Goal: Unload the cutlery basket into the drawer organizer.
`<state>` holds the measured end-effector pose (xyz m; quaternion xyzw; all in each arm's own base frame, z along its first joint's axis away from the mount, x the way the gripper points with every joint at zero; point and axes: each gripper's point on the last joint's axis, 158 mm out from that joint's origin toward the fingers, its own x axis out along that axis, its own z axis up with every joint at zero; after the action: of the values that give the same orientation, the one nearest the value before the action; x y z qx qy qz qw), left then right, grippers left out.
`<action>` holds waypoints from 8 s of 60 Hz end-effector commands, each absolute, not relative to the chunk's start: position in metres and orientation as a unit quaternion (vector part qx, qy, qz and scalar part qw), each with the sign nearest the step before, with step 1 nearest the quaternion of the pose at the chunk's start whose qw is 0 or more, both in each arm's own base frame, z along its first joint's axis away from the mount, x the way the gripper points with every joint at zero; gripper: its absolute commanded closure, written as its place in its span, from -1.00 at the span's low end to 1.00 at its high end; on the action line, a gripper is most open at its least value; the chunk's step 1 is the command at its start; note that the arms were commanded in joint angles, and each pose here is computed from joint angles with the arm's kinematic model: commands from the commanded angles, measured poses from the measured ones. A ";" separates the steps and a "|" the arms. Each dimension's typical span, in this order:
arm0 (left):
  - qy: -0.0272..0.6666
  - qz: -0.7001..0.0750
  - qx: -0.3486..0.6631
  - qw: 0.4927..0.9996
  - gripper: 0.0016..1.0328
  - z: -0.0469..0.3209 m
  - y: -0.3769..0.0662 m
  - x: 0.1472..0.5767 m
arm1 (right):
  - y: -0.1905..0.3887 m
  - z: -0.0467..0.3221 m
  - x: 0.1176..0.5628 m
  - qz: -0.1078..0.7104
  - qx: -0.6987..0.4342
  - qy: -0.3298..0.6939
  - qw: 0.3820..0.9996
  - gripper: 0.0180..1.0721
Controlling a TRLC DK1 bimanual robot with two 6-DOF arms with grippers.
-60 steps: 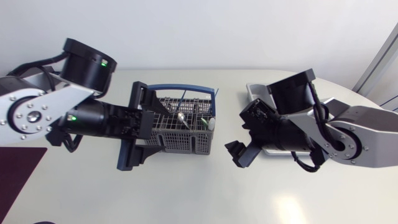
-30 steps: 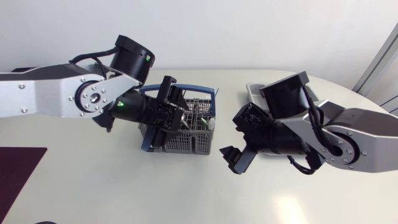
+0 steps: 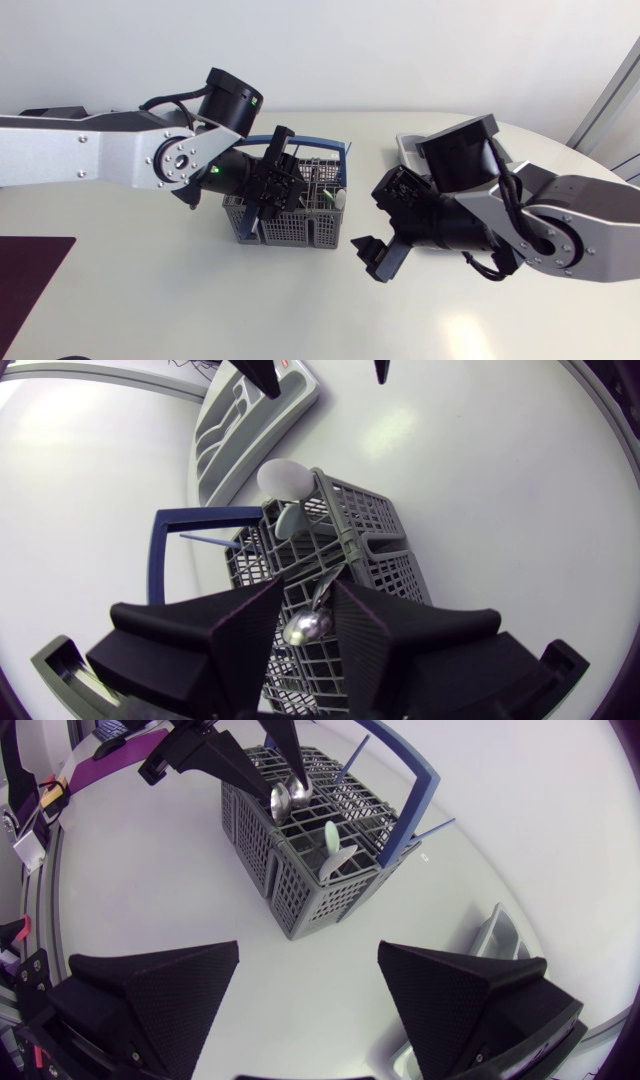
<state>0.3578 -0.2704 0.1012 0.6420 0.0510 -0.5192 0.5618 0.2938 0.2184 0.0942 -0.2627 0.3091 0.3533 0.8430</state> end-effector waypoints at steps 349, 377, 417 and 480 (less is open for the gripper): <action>0.255 -0.455 0.165 0.837 0.87 0.250 -0.311 0.312 | 0.238 0.204 0.293 0.275 -0.249 0.092 0.924 -0.73; 0.306 -0.465 0.116 0.823 0.87 0.239 -0.324 0.305 | 0.244 0.198 0.304 0.236 -0.314 0.038 0.919 -0.09; 0.329 -0.451 0.106 0.823 0.87 0.223 -0.321 0.316 | 0.249 0.197 0.298 0.230 -0.324 0.022 0.917 0.28; 0.340 -0.456 0.108 0.815 0.87 0.213 -0.324 0.305 | 0.252 0.188 0.292 0.219 -0.342 0.018 0.914 0.85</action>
<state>0.3087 -0.3219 0.2194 0.1209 0.3255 -0.4575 0.8186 0.2967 0.2502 0.2005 -0.3235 0.0152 0.2118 0.9221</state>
